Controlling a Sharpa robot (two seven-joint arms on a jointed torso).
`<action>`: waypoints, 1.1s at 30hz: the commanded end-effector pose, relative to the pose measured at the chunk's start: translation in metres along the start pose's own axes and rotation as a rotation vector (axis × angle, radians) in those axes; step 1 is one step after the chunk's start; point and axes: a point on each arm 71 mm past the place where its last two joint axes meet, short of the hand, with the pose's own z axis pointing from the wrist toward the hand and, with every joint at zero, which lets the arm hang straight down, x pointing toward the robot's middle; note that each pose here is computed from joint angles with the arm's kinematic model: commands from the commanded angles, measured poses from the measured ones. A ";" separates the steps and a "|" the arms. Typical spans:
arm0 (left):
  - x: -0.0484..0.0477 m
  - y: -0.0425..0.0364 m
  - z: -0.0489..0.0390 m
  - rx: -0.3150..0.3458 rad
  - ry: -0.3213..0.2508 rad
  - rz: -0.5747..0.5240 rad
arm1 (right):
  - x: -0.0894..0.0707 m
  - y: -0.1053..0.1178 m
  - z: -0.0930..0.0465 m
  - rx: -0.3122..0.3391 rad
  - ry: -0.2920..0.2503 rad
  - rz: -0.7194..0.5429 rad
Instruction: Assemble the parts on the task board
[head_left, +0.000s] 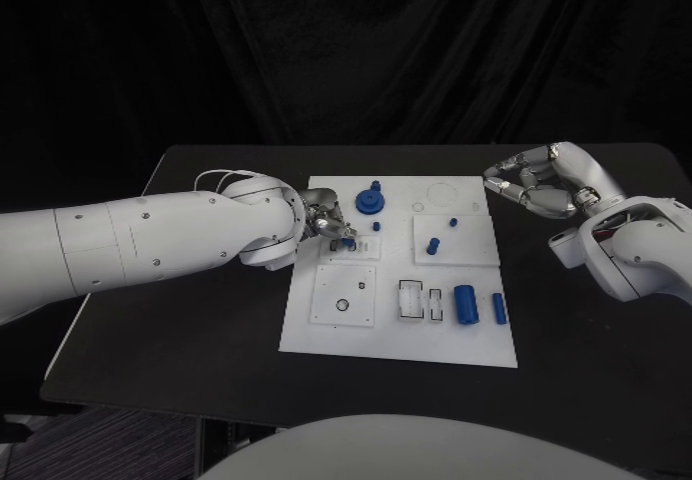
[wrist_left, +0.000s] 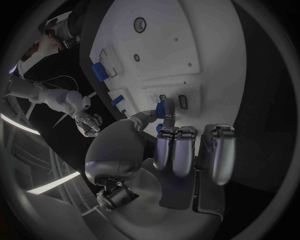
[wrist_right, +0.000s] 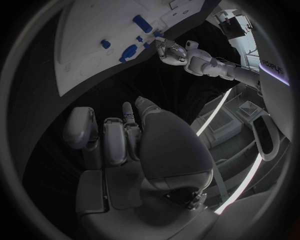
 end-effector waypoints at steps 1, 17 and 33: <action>0.0011 -0.0020 -0.0002 0.027 -0.007 -0.013 | 0.001 -0.001 -0.001 0.015 0.006 0.000; 0.0060 0.0015 -0.0007 0.031 0.015 -0.010 | 0.001 -0.002 -0.001 0.019 0.010 0.001; 0.0088 0.0010 0.0023 0.045 0.017 -0.013 | 0.001 -0.002 -0.001 0.019 0.011 0.001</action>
